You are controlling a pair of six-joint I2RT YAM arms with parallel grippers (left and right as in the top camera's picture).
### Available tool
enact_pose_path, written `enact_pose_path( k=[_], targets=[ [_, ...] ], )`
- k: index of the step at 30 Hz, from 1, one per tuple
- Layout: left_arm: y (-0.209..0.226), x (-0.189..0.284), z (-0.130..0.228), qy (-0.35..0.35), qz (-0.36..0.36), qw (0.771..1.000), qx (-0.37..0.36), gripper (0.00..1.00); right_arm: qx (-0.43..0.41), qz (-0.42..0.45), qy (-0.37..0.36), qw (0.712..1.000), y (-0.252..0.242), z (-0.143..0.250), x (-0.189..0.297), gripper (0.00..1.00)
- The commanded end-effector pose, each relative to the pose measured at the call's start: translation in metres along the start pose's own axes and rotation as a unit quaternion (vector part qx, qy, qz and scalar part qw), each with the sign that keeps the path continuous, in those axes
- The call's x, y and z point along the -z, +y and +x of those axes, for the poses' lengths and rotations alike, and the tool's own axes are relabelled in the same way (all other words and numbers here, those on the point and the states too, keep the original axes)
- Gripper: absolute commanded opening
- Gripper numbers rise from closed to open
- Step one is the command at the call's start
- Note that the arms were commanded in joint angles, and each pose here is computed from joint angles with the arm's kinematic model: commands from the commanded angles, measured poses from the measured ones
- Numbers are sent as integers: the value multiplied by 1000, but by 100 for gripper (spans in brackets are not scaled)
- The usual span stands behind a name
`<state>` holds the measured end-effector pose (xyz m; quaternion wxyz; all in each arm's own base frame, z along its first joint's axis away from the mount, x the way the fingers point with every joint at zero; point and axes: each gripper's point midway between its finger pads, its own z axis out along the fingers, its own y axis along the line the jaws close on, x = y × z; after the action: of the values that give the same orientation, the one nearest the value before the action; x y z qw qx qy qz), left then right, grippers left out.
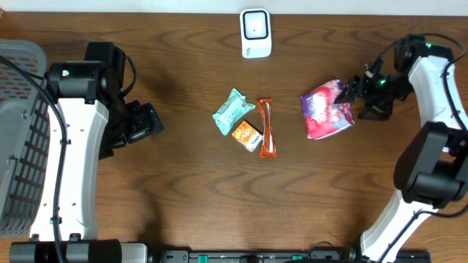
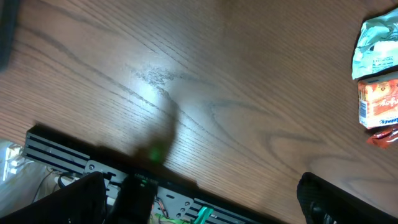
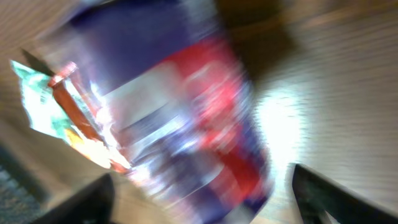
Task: Scan the item barcode
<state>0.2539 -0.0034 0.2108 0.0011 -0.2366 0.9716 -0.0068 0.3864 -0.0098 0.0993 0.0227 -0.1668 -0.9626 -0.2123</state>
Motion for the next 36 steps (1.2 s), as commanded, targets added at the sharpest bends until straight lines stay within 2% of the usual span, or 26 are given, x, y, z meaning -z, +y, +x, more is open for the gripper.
enact_pose_path(
  k=[1, 23, 29, 36],
  targets=[
    [3, -2, -1, 1, -9, 1000, 3, 98, 17, 72, -41, 996, -10, -2, 29, 99],
    [3, -2, -1, 1, -9, 1000, 3, 98, 23, 88, -69, 993, -15, -15, 32, 99],
    [3, -2, -1, 1, -9, 1000, 3, 98, 19, 151, -77, 985, -37, -18, 37, 99],
    [3, -2, -1, 1, -9, 1000, 3, 98, 30, 151, -81, 985, -37, -21, 37, 99]
  ],
)
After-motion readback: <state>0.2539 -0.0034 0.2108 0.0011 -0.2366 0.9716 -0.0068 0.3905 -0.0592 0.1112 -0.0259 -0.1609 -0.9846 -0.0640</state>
